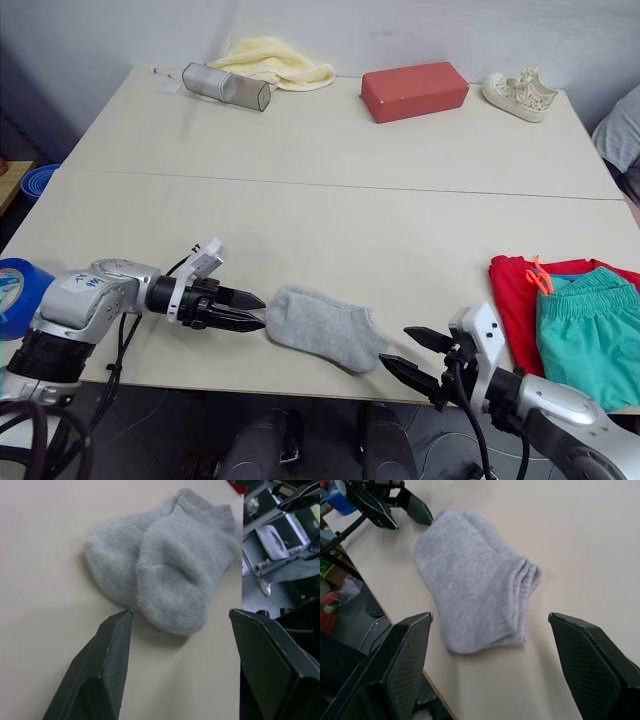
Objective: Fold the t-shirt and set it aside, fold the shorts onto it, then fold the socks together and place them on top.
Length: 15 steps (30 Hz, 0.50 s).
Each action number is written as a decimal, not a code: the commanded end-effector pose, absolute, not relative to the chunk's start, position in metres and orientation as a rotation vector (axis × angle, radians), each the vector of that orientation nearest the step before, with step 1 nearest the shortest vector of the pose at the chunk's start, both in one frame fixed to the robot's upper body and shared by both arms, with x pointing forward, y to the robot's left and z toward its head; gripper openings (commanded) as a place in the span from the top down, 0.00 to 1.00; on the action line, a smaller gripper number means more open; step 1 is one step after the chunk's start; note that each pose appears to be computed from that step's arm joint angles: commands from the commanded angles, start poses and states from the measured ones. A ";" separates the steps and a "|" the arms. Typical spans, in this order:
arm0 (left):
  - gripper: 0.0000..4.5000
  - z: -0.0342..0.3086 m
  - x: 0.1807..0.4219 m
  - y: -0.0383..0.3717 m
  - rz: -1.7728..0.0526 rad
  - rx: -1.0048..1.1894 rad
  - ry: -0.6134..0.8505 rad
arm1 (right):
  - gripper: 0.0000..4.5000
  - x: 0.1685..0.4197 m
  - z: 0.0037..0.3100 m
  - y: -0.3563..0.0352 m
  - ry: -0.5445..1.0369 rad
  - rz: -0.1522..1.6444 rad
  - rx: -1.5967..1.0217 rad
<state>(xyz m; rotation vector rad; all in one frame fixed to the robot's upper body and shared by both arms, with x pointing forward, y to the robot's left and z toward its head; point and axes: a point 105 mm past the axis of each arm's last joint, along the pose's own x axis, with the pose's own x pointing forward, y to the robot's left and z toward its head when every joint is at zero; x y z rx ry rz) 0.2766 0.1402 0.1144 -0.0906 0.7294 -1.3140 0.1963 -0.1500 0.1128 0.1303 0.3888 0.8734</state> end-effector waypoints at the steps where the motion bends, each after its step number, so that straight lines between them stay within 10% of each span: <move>1: 0.28 0.115 0.268 0.135 -1.295 -0.104 0.730 | 0.16 0.204 0.106 -0.143 0.420 0.883 0.124; 8: 0.28 0.109 0.264 0.129 -1.255 -0.139 0.713 | 0.16 0.207 0.099 -0.134 0.454 0.907 0.128; 15: 0.32 0.106 0.262 0.125 -1.247 -0.159 0.705 | 0.67 0.210 0.099 -0.128 0.443 0.933 0.127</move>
